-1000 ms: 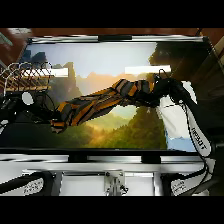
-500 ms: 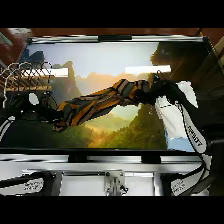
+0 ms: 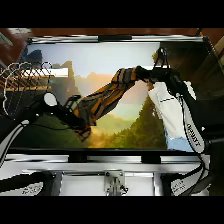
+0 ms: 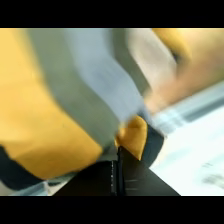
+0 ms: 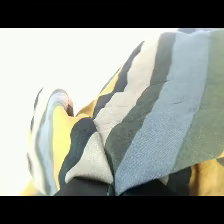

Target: Fold the shirts.

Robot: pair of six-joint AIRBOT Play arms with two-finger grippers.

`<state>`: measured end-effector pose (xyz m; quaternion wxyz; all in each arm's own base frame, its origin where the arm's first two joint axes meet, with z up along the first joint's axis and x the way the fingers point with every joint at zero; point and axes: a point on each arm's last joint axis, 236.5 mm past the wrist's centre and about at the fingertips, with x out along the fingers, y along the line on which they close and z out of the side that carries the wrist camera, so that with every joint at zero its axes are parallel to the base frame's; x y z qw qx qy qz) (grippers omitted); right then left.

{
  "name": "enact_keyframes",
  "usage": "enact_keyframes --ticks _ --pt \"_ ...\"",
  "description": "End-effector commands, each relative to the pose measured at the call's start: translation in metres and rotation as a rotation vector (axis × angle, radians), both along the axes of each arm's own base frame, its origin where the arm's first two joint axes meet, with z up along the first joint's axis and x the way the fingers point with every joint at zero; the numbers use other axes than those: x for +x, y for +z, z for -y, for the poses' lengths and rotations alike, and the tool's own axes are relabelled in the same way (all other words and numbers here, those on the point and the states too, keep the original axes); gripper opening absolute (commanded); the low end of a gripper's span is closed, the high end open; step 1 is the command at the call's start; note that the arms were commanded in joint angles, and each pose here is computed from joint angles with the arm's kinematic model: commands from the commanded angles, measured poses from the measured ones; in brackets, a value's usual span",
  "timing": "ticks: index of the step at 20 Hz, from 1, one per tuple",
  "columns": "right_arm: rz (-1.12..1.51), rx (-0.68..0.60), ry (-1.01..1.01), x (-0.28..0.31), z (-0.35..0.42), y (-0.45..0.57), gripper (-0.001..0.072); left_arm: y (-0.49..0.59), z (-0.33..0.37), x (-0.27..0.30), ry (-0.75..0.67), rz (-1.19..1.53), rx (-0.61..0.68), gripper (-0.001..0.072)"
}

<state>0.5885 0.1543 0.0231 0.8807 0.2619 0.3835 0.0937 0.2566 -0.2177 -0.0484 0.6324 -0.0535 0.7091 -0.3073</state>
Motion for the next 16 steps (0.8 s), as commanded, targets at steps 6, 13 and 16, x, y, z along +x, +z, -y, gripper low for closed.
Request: enact_keyframes --ticks 6,13,16 --pt "-0.151 -0.079 0.197 -0.037 -0.008 0.01 0.0352 0.053 0.176 -0.056 -0.075 0.095 -0.388 0.0223" --pt "-0.62 -0.237 0.361 -0.167 0.091 0.011 0.0526 0.103 0.034 0.067 0.093 0.139 -0.305 0.0596" --pt "-0.693 -0.164 0.374 -0.224 0.061 -0.021 0.0527 0.082 -0.065 0.112 0.243 0.216 -0.096 0.0596"
